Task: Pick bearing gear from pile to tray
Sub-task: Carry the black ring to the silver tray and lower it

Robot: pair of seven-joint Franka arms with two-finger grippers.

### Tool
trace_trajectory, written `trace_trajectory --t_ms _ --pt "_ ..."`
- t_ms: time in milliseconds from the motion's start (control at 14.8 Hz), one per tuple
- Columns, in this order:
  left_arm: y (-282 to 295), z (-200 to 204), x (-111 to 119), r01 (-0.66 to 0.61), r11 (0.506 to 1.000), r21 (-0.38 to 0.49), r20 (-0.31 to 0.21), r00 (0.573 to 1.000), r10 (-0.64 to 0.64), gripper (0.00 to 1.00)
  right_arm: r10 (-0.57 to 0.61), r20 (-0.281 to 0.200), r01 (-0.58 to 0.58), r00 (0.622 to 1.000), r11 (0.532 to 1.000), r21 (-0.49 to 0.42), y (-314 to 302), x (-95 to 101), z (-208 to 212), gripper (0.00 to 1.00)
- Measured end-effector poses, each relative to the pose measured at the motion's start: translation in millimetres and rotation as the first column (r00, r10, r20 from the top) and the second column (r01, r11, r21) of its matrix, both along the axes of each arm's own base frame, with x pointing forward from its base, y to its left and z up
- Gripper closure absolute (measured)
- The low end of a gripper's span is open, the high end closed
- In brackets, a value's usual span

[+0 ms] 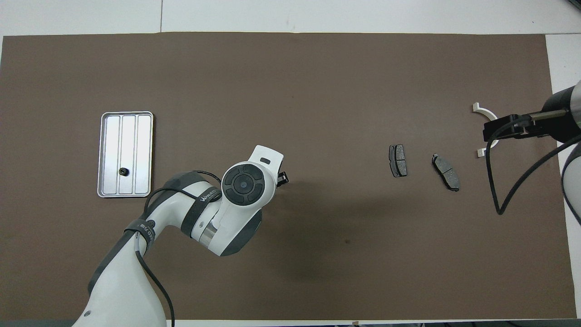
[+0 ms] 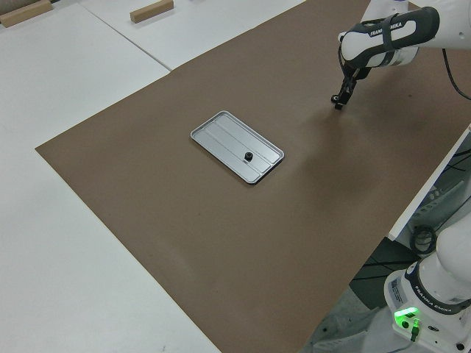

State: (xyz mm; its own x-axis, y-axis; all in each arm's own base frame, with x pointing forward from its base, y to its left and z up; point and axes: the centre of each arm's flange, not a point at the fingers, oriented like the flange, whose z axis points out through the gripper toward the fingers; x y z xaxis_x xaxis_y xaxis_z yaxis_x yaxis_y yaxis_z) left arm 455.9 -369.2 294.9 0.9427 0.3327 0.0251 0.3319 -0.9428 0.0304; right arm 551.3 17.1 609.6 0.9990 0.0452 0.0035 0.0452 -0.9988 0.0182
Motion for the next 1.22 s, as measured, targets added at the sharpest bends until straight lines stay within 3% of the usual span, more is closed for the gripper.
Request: trace_trajectory --t_ms 68,270,473,676,811,1082,1217 --pt "0 0 1 -0.006 1.000 -0.001 0.001 1.000 0.006 0.67 0.000 -0.015 0.000 1.000 1.000 -0.001 0 -1.4 -2 0.00" --pt "4 7 10 -0.023 1.000 -0.006 0.014 1.000 0.023 0.68 -0.001 -0.045 0.001 0.999 1.000 -0.002 0 -4.6 -5 0.00" --pt "32 47 54 -0.032 0.999 0.038 0.012 0.999 0.032 0.68 0.000 -0.055 0.000 0.999 1.000 -0.002 0 -5.8 -6 0.00" --pt "115 117 113 0.039 0.996 0.080 -0.047 0.998 -0.035 0.68 0.004 -0.059 -0.004 0.998 1.000 -0.002 2 -7.5 -5 0.00" --pt "189 148 136 0.104 0.992 0.068 -0.078 0.992 -0.099 0.68 0.005 -0.058 -0.005 0.998 1.000 -0.002 3 -9.9 -2 0.00" --pt "319 140 152 0.222 0.975 0.030 -0.119 0.969 -0.217 0.68 0.005 -0.057 -0.005 0.998 1.000 -0.001 3 -13.0 2 0.00" --pt "360 114 150 0.254 0.967 0.023 -0.100 0.963 -0.251 0.68 0.005 -0.069 -0.006 0.998 1.000 -0.001 3 -17.3 4 0.00"
